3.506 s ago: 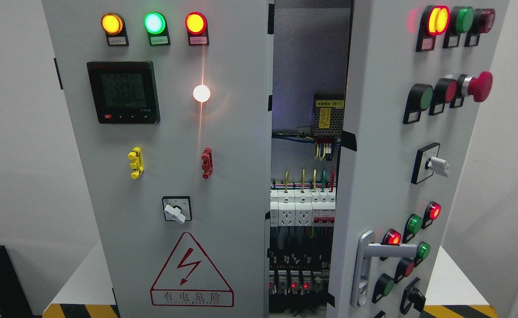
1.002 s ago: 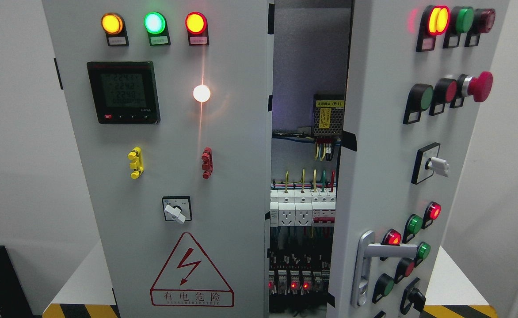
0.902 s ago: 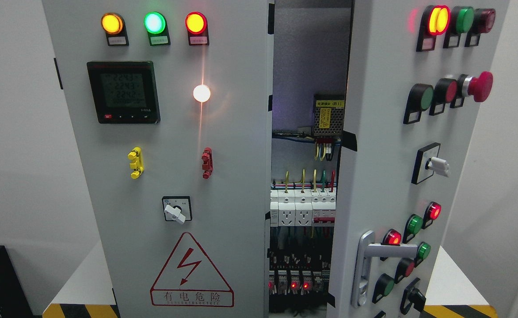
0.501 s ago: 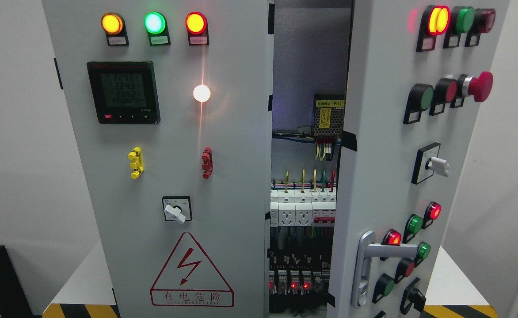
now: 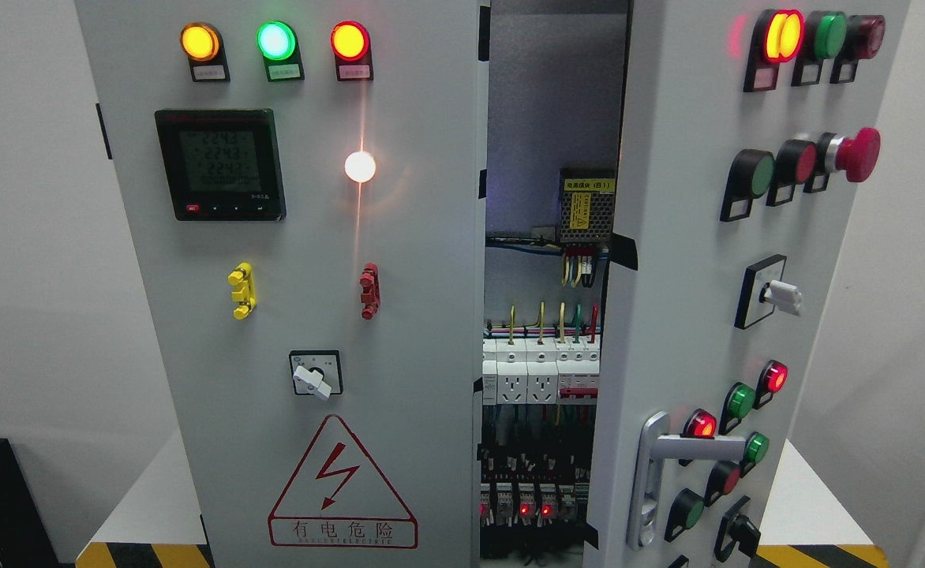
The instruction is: Open door with both hands
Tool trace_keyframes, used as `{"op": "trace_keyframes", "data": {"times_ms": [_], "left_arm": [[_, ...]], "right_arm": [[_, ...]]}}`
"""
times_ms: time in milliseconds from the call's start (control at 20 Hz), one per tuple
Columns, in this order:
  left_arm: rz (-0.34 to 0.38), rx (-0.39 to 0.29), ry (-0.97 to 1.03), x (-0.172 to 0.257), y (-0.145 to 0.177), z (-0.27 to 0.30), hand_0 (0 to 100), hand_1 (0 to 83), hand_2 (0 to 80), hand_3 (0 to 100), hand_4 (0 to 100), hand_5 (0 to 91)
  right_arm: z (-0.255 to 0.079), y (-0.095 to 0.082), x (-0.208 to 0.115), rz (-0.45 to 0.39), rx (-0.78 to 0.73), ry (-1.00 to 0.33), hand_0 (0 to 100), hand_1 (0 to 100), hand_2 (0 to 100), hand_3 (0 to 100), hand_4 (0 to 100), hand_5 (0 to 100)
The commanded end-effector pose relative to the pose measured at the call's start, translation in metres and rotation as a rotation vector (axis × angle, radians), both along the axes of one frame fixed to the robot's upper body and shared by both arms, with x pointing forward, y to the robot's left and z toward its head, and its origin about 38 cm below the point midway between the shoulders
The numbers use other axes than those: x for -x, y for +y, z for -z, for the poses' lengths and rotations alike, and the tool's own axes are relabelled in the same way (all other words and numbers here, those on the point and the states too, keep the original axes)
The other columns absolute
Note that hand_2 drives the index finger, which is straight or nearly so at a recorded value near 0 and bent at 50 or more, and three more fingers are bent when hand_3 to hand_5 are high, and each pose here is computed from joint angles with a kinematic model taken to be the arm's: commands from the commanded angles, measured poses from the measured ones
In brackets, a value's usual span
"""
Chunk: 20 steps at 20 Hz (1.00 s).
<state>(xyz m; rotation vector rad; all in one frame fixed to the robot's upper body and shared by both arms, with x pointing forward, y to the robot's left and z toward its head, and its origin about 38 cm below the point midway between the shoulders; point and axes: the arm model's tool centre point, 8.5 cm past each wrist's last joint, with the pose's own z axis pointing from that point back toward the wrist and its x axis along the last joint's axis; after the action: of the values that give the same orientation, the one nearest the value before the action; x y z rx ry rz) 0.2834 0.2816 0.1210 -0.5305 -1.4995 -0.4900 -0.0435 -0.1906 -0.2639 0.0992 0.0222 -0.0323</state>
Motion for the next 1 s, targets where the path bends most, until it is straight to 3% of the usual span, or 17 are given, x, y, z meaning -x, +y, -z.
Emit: {"op": "trace_keyframes", "data": {"times_ms": [0, 451, 952], "left_arm": [[0.161, -0.048, -0.121, -0.005, 0.0, -0.091, 0, 0.0, 0.0, 0, 0, 0.0], [0.194, -0.025, -0.214, -0.023, -0.009, -0.131, 0, 0.0, 0.0, 0, 0, 0.0], [0.286, 0.071, -0.284, -0.044, -0.05, -0.162, 0, 0.0, 0.0, 0, 0, 0.0]], "right_arm": [[0.0, 0.0, 0.0, 0.0, 0.005, 0.0, 0, 0, 0, 0, 0, 0], [0.0, 0.0, 0.0, 0.0, 0.005, 0.0, 0, 0, 0, 0, 0, 0], [0.0, 0.0, 0.0, 0.0, 0.004, 0.0, 0, 0, 0, 0, 0, 0]]}}
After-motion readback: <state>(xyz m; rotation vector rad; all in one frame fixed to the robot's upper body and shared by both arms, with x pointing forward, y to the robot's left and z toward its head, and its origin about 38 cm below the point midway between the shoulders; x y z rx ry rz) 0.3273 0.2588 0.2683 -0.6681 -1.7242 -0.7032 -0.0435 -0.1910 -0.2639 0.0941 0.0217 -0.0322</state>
